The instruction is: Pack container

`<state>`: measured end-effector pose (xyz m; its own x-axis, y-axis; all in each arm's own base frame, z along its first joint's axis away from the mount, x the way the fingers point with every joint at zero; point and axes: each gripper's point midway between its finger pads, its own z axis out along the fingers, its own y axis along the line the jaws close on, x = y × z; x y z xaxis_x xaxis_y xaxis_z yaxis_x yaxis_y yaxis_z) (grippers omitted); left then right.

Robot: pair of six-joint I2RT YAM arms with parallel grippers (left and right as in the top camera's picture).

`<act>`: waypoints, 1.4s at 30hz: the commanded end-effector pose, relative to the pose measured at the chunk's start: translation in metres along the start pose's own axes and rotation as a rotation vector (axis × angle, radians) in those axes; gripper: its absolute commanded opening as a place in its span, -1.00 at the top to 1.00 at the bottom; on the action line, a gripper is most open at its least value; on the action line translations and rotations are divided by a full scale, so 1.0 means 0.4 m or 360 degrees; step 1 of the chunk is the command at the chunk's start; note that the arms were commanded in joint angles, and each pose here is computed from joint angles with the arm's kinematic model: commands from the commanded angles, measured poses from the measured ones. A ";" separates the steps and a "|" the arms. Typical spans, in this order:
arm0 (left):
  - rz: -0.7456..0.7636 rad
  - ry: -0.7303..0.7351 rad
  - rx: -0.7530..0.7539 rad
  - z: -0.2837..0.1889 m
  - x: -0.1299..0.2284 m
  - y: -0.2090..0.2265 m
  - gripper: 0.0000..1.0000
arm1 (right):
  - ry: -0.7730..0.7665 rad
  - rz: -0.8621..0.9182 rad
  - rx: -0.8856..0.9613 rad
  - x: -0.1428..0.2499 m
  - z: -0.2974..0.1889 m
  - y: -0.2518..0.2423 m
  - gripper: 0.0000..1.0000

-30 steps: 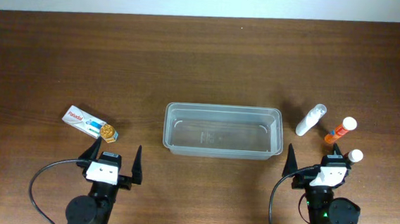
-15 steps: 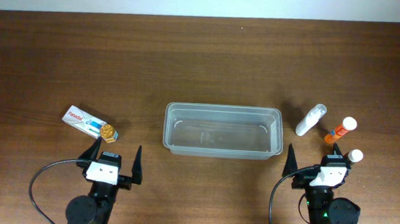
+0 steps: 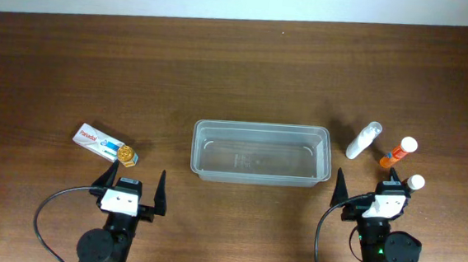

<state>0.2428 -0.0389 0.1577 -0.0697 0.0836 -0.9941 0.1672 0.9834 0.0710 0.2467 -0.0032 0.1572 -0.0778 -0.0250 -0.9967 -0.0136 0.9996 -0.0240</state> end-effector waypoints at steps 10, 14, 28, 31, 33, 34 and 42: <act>0.0056 -0.0071 -0.0001 -0.001 -0.025 0.000 -0.99 | 0.0013 0.0121 -0.0003 0.008 0.001 0.002 -0.97; 0.0031 -0.0038 0.0085 -0.002 -0.012 -0.024 -0.99 | 0.0013 0.0242 -0.0002 0.008 0.001 0.002 -0.97; -0.0261 0.0171 0.0047 -0.038 -0.147 -0.004 -0.99 | 0.0045 0.0476 -0.0143 -0.190 -0.025 0.036 -0.97; -0.0255 0.0305 0.0032 -0.027 -0.179 0.003 -0.99 | 0.0196 0.0493 -0.0125 -0.241 -0.013 0.034 -0.97; -0.0238 0.0413 0.0032 -0.012 -0.192 0.004 -0.99 | 0.0338 0.0510 -0.0108 -0.261 0.003 0.032 -0.97; -0.0239 0.0478 0.0028 -0.004 -0.193 0.005 -0.99 | 0.0412 0.0518 -0.0099 -0.266 0.012 0.031 -0.96; -0.0245 0.1176 0.0027 0.054 -0.169 0.005 -0.99 | 0.1187 0.0342 -0.0098 -0.259 0.097 0.024 -0.97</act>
<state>0.2559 -0.0447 0.2140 -0.6758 0.0291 -0.7365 0.1258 0.9891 -0.0764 0.2770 0.0086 0.2510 -0.6636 0.2244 -0.7136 0.0696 0.9683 0.2397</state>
